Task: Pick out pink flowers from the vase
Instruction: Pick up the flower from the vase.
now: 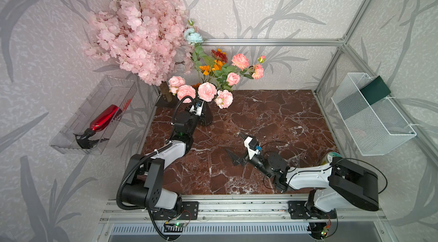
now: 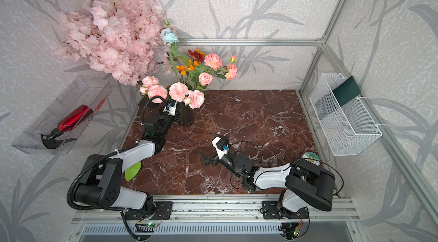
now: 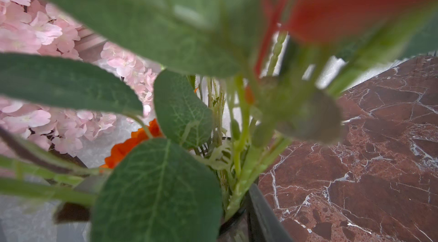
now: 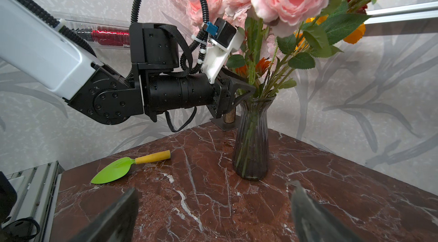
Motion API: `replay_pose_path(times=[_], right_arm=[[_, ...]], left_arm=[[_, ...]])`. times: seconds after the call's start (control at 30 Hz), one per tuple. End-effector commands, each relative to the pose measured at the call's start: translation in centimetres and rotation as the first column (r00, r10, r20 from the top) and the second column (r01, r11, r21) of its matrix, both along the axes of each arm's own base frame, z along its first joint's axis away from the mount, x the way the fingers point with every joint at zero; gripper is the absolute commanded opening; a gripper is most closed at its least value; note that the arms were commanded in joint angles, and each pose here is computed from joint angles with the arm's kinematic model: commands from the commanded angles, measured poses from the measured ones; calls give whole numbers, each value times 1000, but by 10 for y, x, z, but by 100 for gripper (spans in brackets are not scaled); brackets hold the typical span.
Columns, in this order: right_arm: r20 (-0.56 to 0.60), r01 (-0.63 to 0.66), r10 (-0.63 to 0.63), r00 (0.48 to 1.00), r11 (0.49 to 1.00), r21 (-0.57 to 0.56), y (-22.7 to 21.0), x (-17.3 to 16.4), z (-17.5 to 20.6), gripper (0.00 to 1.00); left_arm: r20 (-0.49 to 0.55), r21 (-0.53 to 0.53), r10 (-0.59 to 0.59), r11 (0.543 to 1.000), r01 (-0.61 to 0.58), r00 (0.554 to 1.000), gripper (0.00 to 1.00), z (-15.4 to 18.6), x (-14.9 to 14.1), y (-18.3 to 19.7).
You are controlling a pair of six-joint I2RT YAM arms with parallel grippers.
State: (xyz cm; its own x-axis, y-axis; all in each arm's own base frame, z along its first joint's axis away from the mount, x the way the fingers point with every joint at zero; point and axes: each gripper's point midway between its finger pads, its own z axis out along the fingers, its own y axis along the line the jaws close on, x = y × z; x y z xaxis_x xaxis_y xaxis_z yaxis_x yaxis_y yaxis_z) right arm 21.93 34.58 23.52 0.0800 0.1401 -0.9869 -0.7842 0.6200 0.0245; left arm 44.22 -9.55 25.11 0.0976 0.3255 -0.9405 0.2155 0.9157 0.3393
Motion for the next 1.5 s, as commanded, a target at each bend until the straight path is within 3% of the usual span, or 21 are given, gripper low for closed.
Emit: replay_pose_path(times=[0.0,0.2,0.4,0.7,0.97,1.2,1.47], right_arm=[[24,13,-14,1000,999,34,-4,-1,9,99],[22,16,-17,1000,999,34,-4,-1,6,99],[20,16,-17,1000,999,42,-5,-1,7,99],[21,7,-8,1000,999,52,-5,-3,11,99],[15,1,-2,1000,998,64,-1,-2,24,99],[25,12,-12,1000,1000,-6,9,4,42,99],[53,7,-7,999,1000,1,11,4,60,99]], left_arm=[[74,0,-21,1000,21,997,40,23,4,-7],[97,-7,-46,999,47,994,34,29,9,-13],[87,-14,-86,996,88,992,9,34,7,-20],[134,-27,-106,994,110,985,8,65,-10,-20],[194,-86,-81,991,100,978,6,123,-27,-12],[231,-126,-71,987,102,970,4,169,-44,-7],[220,-172,-121,972,160,968,4,189,-53,-13]])
